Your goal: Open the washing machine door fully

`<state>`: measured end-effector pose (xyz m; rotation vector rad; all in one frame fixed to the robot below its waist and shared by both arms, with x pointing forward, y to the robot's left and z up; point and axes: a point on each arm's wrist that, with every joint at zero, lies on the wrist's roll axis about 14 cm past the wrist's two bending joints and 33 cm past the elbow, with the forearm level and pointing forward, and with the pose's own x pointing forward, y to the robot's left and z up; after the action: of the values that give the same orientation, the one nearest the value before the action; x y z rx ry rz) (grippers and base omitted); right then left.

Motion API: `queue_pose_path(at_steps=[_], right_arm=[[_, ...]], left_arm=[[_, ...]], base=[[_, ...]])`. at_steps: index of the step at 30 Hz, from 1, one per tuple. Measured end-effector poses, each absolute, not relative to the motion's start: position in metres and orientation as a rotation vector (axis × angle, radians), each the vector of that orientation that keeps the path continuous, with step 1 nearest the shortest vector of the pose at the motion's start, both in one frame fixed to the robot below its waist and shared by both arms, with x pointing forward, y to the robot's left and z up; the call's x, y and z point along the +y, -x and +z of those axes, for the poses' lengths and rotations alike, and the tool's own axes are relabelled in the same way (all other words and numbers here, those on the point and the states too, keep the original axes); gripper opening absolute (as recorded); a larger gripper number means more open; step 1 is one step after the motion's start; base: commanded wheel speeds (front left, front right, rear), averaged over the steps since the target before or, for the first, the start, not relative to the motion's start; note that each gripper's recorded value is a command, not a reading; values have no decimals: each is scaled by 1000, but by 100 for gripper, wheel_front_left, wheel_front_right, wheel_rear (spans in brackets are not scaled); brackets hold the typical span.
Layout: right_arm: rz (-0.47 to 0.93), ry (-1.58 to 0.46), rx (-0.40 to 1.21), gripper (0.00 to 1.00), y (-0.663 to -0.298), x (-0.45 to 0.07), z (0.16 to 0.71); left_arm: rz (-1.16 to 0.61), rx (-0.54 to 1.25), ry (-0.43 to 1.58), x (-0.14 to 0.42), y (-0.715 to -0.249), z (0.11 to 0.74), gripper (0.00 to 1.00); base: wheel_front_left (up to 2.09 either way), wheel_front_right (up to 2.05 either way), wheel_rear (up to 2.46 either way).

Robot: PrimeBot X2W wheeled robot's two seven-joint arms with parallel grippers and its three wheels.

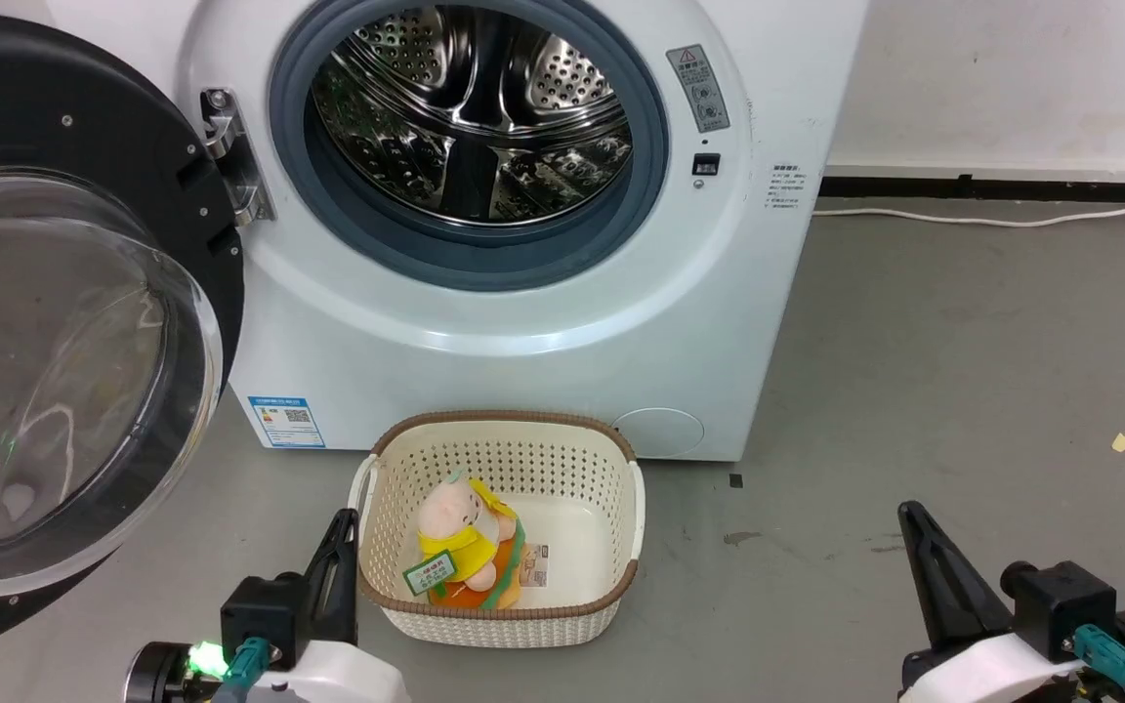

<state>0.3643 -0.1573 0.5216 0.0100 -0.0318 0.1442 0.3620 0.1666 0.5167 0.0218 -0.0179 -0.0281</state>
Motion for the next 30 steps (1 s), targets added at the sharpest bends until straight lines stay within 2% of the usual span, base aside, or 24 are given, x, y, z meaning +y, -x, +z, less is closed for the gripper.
queue_pose_path(at_steps=[30], right_arm=[[136, 35, 6, 0, -368, -159, 521]], left_arm=[[-3, 8, -36, 175, -368, 520, 0]], base=[[0, 0, 0]])
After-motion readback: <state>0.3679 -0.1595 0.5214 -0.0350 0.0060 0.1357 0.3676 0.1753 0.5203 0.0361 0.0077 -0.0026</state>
